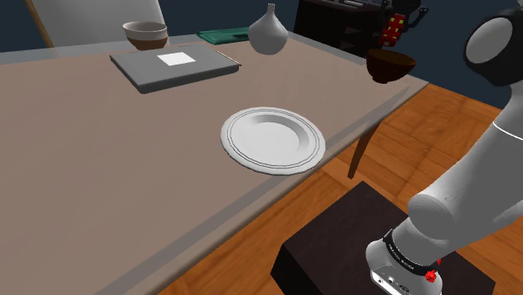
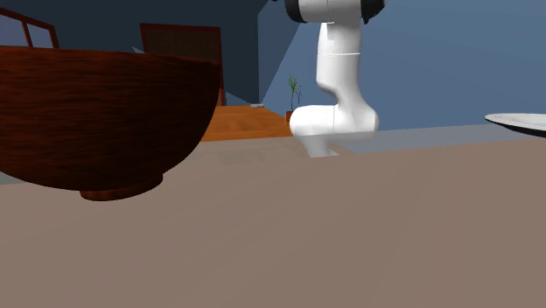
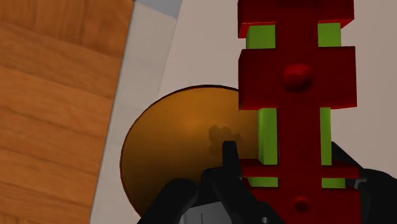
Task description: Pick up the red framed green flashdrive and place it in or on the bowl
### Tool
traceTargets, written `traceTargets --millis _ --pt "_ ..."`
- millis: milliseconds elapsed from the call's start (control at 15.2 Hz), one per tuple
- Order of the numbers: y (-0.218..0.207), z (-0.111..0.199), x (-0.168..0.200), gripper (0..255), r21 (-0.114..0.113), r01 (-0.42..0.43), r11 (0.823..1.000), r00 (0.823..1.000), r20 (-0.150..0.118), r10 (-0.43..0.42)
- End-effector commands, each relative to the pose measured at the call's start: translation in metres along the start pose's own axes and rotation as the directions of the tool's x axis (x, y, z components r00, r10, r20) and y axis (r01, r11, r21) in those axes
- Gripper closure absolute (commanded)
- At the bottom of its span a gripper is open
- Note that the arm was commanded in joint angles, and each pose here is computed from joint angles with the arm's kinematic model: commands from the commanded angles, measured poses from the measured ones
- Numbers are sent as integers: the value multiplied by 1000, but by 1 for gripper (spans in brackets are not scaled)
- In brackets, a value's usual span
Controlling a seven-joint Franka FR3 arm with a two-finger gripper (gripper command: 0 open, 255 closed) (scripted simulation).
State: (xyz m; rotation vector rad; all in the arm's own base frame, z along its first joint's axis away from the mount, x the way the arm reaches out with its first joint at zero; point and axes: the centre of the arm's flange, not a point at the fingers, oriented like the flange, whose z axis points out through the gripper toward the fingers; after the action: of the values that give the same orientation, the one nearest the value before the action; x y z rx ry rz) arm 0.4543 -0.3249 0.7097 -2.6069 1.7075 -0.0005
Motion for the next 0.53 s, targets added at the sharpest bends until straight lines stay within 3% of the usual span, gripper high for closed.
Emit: traceTargets --millis 0,264,462 --pt "16 -1 21 255 0 2 1000 1000 0 -2" --pt "43 -2 67 255 0 2 1000 1000 0 -2" --pt "44 14 67 255 0 2 1000 1000 0 -2"
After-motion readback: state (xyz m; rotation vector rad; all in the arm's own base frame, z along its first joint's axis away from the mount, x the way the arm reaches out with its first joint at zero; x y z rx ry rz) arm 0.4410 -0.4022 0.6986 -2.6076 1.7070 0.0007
